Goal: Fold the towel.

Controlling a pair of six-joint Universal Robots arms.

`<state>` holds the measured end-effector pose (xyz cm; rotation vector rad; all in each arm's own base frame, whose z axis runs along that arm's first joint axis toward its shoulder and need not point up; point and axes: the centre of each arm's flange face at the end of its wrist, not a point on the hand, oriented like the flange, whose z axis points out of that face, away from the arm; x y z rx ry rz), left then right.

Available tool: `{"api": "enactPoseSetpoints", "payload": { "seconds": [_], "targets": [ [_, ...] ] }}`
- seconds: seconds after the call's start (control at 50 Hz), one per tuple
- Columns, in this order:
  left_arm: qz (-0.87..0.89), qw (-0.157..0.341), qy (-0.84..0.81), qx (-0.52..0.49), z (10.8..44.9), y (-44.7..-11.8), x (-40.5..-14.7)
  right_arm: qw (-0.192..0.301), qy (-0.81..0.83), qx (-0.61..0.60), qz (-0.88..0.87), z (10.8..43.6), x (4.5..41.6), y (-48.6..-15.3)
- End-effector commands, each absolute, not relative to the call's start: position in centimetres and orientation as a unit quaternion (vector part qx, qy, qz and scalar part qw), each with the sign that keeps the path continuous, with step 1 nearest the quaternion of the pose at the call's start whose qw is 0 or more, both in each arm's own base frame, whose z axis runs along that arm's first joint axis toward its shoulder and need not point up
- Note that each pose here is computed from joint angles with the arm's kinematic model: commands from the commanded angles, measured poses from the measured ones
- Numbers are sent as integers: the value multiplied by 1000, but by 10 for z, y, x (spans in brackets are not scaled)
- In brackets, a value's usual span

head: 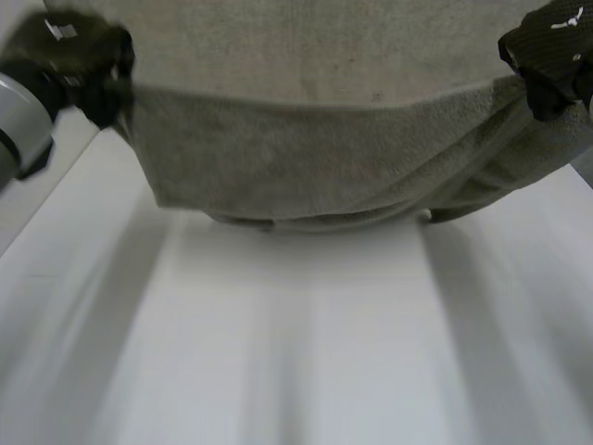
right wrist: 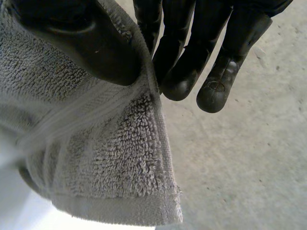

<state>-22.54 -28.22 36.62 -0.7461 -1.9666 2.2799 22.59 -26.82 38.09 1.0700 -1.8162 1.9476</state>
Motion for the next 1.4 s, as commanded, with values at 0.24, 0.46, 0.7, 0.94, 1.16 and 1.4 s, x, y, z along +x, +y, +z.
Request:
{"api": "enactPoseSetpoints", "payload": {
  "seconds": [0.24, 0.46, 0.7, 0.94, 1.16, 1.4],
  "targets": [
    [564, -50, -750, -342, 262, -326, -241, 109, -689, 512, 500, 274, 256, -306],
    [579, -141, -711, -374, 237, -384, -263, 174, -661, 543, 488, 221, 284, -346],
    [879, -21, -459, -129, 414, -412, -278, 275, -391, 276, 834, 385, 307, -401],
    [868, 21, -471, -155, 395, -421, -283, 266, -409, 307, 817, 378, 298, -386],
    [727, 16, -651, -217, 251, -431, -287, 224, -543, 433, 684, 263, 296, -376],
    [647, -34, -691, -320, 150, -394, -274, 202, -615, 487, 586, 183, 283, -351]
  ]
}}
